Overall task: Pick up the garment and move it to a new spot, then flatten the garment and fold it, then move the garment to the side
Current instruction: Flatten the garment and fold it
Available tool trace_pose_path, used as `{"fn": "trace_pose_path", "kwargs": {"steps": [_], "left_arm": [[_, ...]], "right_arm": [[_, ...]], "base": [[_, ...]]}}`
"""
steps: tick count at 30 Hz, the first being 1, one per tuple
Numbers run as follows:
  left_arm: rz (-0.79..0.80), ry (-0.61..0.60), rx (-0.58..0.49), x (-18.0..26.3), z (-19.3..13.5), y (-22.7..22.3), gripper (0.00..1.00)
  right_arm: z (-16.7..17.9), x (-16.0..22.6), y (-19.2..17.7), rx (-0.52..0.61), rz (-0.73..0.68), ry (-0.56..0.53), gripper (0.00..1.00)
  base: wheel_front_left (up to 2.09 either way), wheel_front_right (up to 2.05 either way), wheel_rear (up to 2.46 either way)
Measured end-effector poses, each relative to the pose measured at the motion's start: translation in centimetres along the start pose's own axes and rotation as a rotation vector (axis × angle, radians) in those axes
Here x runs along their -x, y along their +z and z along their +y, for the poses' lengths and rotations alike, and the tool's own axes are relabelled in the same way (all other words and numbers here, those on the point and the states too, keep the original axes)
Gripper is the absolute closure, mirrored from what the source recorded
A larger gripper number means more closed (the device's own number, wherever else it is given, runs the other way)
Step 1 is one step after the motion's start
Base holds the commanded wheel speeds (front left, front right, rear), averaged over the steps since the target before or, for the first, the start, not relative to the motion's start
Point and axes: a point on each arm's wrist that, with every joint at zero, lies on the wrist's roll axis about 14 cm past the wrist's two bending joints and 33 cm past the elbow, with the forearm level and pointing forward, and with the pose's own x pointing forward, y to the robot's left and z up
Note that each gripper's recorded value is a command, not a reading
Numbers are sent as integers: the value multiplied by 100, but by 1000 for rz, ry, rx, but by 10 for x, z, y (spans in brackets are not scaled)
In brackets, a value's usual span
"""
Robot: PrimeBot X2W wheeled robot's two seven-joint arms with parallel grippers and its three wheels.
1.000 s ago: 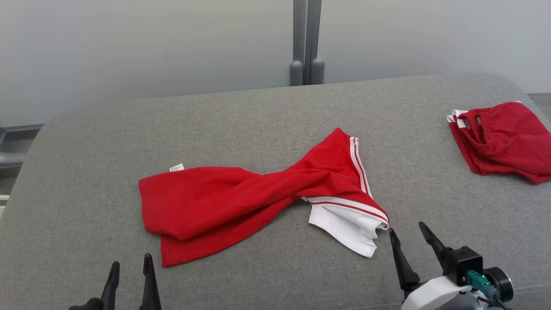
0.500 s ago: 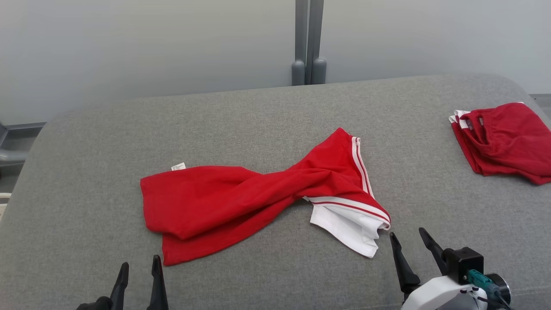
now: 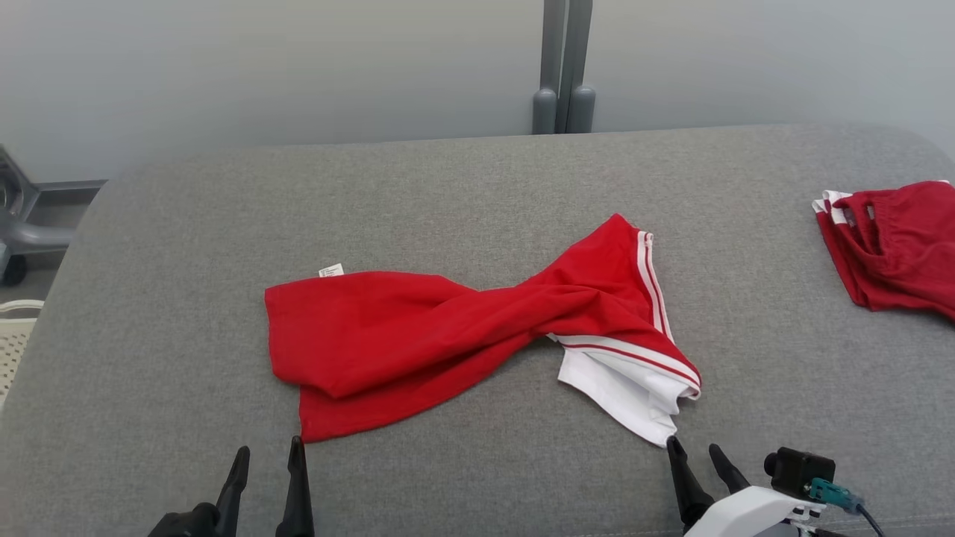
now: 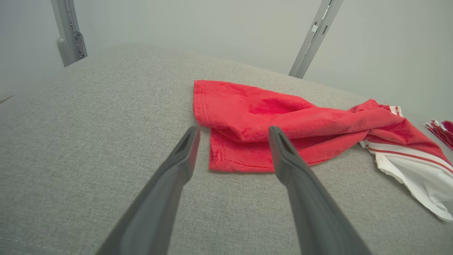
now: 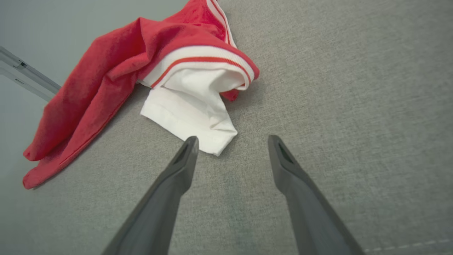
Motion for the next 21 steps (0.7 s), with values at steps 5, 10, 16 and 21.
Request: {"fn": "trace_pose_path", "kwargs": {"steps": [5, 10, 16, 21], "left_arm": [[17, 22, 0, 4, 7, -5, 0], [16, 53, -1, 6, 15, -4, 0], [17, 84, -1, 12, 24, -5, 0], [7, 96, -3, 15, 26, -3, 0]], "right_arm": [[9, -13, -16, -70, 55, 9, 0], [15, -26, -24, -169, 84, 1, 0], [22, -37, -28, -252, 105, -4, 0], [20, -41, -23, -296, 88, -23, 63]], "base": [[0, 0, 0], [0, 0, 0], [0, 0, 0], [0, 0, 0]]}}
